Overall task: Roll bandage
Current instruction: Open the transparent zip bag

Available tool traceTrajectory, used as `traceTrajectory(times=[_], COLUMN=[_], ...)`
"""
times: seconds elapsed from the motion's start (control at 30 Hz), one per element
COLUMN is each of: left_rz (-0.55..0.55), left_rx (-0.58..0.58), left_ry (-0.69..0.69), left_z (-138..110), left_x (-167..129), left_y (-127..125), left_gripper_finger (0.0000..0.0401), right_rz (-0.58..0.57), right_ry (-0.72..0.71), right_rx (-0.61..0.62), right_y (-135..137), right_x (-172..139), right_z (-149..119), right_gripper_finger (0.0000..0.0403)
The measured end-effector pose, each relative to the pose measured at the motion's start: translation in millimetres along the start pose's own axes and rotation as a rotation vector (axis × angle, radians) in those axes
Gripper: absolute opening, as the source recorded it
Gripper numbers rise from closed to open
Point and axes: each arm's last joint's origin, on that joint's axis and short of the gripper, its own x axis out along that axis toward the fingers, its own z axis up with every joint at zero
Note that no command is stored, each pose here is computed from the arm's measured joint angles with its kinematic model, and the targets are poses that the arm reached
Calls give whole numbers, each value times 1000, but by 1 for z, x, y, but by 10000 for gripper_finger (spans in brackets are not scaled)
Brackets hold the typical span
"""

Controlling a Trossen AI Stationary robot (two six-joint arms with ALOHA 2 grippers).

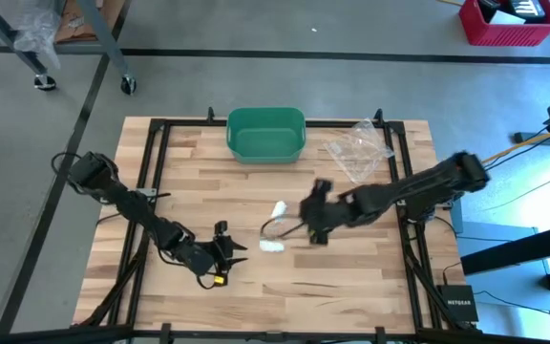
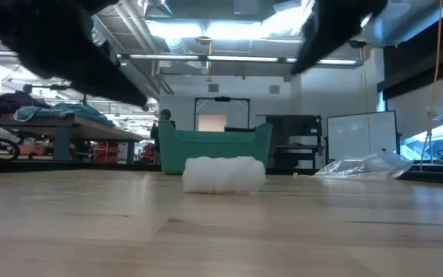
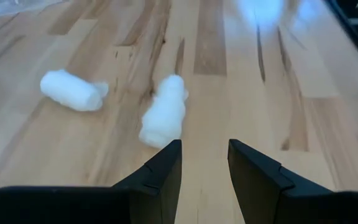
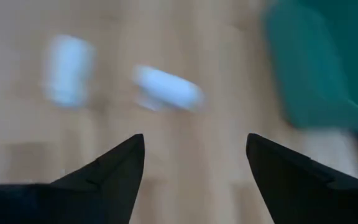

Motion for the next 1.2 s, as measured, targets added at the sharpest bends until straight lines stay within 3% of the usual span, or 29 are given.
traceTrajectory(times=[0.1, 0.27, 0.4, 0.67, 0.8, 0.97, 1.2], left_rz=[-2, 40, 73, 110, 127, 136, 140], left_rx=[-1, -27, -94, -116, -118, -82, -18], left_ry=[-14, -24, -5, 14, 17, 29, 35], left_z=[7, 15, 14, 14, 15, 14, 15], left_x=[-1, 3, 7, 12, 14, 14, 15], left_y=[5, 19, 26, 35, 39, 41, 43], left_gripper_finger=[123, 123, 123, 123, 123, 123, 123], right_rz=[-133, -301, -321, -344, -300, -252, -208], right_ry=[6, 84, 185, 259, 316, 352, 337], right_rx=[97, 398, 580, 673, 686, 678, 714], right_y=[-32, -86, -112, -146, -154, -155, -148], right_x=[-7, 13, 37, 70, 84, 98, 101], right_z=[-30, -94, -137, -179, -192, -197, -194], right_gripper_finger=[284, 284, 284, 284, 274, 210, 41])
